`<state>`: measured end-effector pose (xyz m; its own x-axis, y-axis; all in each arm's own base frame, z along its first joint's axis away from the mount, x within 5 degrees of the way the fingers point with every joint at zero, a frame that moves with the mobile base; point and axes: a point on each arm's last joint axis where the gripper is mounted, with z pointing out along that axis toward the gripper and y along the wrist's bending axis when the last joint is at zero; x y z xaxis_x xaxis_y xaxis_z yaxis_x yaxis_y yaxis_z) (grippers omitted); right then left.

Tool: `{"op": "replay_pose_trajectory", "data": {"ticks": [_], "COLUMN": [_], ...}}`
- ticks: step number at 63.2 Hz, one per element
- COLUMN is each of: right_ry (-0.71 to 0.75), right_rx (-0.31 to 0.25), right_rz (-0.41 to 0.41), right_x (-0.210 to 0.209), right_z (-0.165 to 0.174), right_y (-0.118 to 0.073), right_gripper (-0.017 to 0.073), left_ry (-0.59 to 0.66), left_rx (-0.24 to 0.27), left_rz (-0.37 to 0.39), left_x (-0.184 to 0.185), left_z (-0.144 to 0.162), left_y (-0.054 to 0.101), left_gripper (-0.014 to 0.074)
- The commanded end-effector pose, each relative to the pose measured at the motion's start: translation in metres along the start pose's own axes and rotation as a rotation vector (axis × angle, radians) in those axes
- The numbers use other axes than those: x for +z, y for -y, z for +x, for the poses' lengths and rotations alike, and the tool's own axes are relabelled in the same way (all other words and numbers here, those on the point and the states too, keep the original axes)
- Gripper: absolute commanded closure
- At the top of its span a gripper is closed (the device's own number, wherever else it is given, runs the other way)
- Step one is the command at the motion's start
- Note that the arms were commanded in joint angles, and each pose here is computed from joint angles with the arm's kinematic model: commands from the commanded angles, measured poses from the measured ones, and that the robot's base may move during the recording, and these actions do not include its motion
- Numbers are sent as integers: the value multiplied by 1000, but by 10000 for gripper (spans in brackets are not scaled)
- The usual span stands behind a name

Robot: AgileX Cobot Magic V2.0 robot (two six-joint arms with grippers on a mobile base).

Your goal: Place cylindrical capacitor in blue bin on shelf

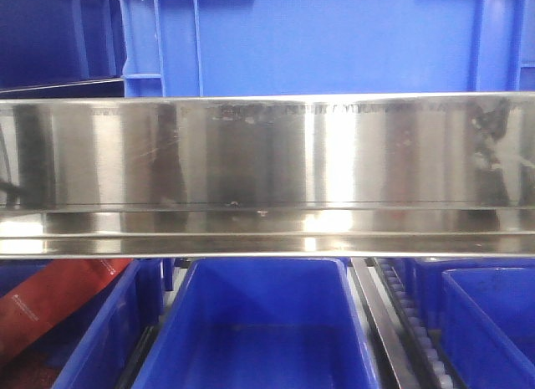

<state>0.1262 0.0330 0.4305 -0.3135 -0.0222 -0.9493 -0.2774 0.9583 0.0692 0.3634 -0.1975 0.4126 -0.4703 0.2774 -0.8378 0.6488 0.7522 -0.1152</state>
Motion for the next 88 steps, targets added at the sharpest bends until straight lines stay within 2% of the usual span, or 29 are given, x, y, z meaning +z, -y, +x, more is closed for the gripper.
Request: {"op": "replay_pose_trajectory", "data": {"ticks": [1,8,17,20,24,30,40,56,63,74,78,88], "right_ry": [47,40,54,57,64,68,59,92,103,86,70,-9], "right_rx": [1,0,-2,-3,-5,-6,-6,-9,-42,-102,-132,-152], "right_rz": [3,2,1,0,-1,-2,-3,-9,-48,-149,-178,-215], "right_x": [-3,-4,-10,-12,-16,-20,-20,-19,-13,16,32,86], "right_z": [-5,-4,-5,-4,-4,-4,-3,-6,-21,-61,-75,-98], "right_y": [0,0,-1,-2,-2,-3,-3,-4,-9,-25,-32,-44], "right_gripper": [713,713,713,713,713,713,713,713,713,713,713,713], "left_ry": [66,83,86,72,46,30,60,283,372,405,403,422], "left_rx": [30,76,113,110,78,50,31,-49,-40,-32,-32,-28], "left_rz": [-15,-51,-103,-138,-181,-220,-238,-251,-255,-255,-254,-254], "left_x": [-28,-60,-105,-119,-134,-152,-173,-214,-236,-257,-261,-269], "left_z": [-12,-18,-20,-19,-15,-8,20,89,118,150,157,162], "left_y": [7,13,22,23,23,25,31,47,55,63,65,67], "left_gripper": [99,162,446,578,708,705,705,705,705,705,705,705]}}
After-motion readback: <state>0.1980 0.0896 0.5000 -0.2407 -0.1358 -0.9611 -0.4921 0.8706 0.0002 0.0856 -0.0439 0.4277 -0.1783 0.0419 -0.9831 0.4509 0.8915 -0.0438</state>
